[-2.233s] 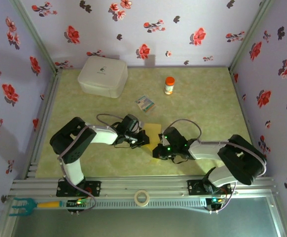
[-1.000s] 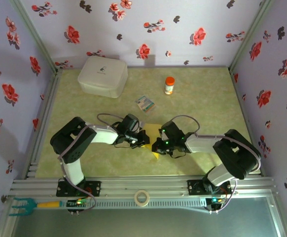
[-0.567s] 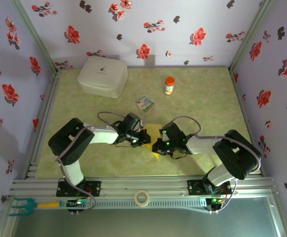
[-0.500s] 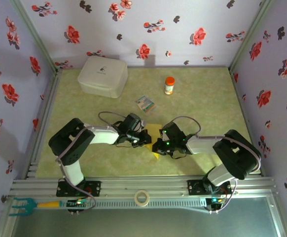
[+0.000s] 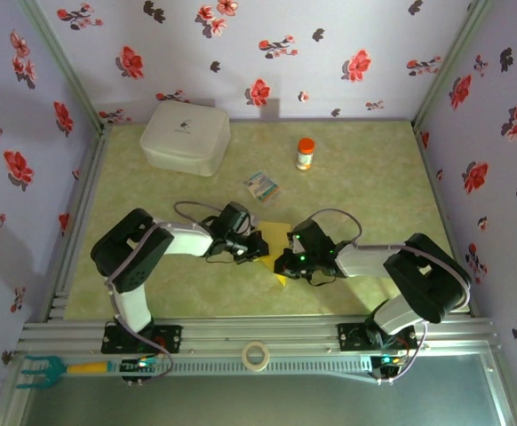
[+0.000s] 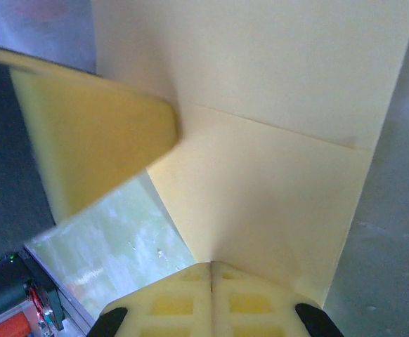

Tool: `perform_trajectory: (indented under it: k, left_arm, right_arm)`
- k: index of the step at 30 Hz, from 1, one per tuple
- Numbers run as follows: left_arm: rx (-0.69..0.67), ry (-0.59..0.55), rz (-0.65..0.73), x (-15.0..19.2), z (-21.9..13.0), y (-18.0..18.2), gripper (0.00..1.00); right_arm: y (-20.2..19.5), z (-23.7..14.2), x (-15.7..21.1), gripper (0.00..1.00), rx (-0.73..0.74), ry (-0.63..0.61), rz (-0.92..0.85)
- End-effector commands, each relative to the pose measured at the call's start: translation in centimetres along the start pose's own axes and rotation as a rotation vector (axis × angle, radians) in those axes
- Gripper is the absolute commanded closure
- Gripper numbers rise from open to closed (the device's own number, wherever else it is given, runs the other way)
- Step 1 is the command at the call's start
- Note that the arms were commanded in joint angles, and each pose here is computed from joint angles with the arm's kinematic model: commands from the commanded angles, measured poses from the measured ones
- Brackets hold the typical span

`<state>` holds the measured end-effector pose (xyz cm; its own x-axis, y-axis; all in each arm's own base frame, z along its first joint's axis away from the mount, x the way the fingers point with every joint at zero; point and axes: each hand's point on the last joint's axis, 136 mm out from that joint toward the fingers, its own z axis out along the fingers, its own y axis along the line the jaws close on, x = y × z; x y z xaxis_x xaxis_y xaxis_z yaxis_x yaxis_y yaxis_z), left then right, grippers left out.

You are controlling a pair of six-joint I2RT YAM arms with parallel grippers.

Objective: Fold a paper plane with a square sheet of paper (pick it up from the middle)
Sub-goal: Third fold the triangle at the center of the table.

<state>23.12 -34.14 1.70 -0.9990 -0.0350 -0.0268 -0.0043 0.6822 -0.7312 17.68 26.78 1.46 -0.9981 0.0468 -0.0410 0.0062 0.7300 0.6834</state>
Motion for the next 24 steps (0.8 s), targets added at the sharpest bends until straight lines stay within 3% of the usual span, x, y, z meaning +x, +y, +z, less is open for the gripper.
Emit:
perform_trajectory:
  k: [1,11,24]
  left_arm:
    - [-0.085,-0.015,-0.018,-0.7,0.0,3.4,1.0]
    - [-0.118,-0.049,-0.041,-2.8,-1.6,5.0,1.0]
    - [-0.051,-0.208,0.066,-4.4,-5.7,-0.2,0.97]
  right_arm:
    - [-4.5,0.1,1.9,0.98,0.148,0.041,0.052]
    - [-4.7,0.1,1.9,0.98,0.15,0.039,0.052]
    - [-4.6,0.2,1.8,0.98,0.15,0.043,0.038]
